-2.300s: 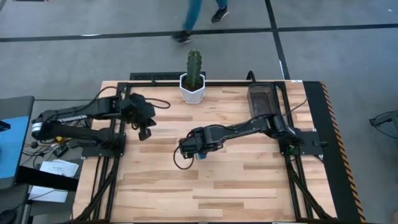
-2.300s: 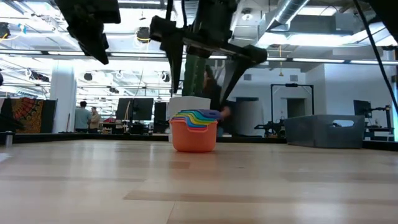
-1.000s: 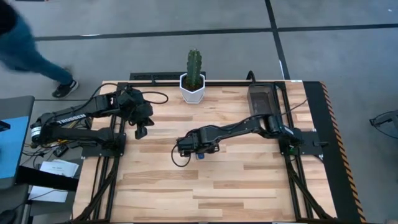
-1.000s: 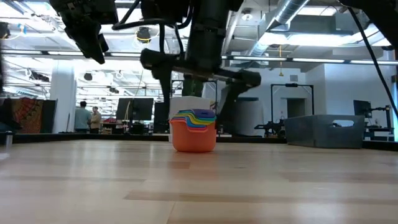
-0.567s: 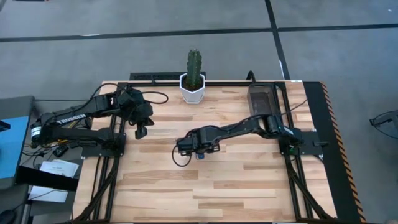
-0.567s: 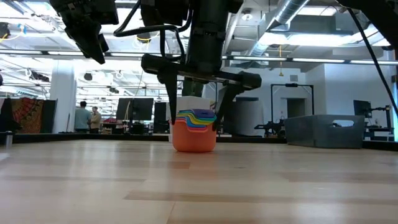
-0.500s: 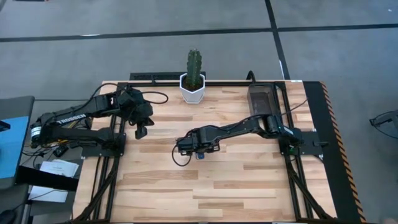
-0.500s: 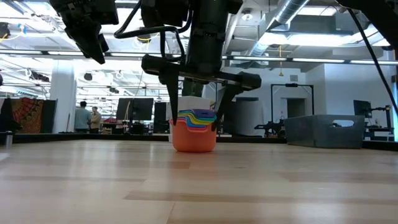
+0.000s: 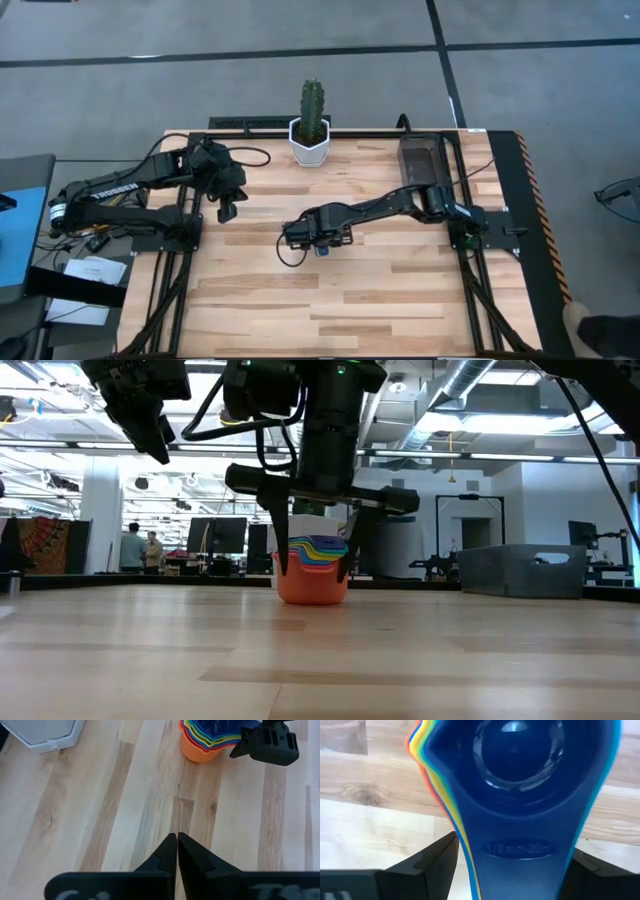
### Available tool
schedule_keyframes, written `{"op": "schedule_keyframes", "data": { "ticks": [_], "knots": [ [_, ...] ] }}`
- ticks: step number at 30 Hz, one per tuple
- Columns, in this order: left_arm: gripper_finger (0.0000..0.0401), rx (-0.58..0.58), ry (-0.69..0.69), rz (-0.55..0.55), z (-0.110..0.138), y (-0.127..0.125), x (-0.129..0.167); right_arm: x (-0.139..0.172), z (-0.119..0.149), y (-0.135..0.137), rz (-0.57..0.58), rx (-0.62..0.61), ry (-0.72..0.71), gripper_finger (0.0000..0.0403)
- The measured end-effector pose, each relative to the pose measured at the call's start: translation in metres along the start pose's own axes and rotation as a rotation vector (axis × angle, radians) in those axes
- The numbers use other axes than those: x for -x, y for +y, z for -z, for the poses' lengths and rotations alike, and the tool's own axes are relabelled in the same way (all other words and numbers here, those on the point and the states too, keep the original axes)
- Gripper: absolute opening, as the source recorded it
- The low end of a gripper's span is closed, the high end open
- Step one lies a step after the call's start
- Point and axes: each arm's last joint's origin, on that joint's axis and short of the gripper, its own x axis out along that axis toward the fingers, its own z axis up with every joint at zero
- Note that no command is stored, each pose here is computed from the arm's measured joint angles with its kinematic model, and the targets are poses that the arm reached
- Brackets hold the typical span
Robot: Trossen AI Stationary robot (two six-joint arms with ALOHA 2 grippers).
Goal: Nest measuring cups in basket
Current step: Put the stacked measuring cups into the black bin
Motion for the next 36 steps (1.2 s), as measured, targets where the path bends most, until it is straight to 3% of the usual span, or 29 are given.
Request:
{"op": "schedule_keyframes", "data": {
  "ticks": [9,20,36],
  "knots": [
    [0.0002,-0.011,0.0,-0.015,-0.0001,0.0004,0.0,0.0,-0.0001,-0.0018,0.018,-0.014,-0.003,0.0269],
    [0.0002,-0.012,-0.001,-0.017,-0.0001,0.0005,0.0,0.0,-0.0003,-0.0018,0.018,-0.015,-0.01,0.0172],
    [0.0002,-0.019,-0.002,-0.017,-0.0002,0.0005,0.0,0.0001,-0.0002,-0.0022,0.022,-0.021,-0.035,0.0159]
  ]
}}
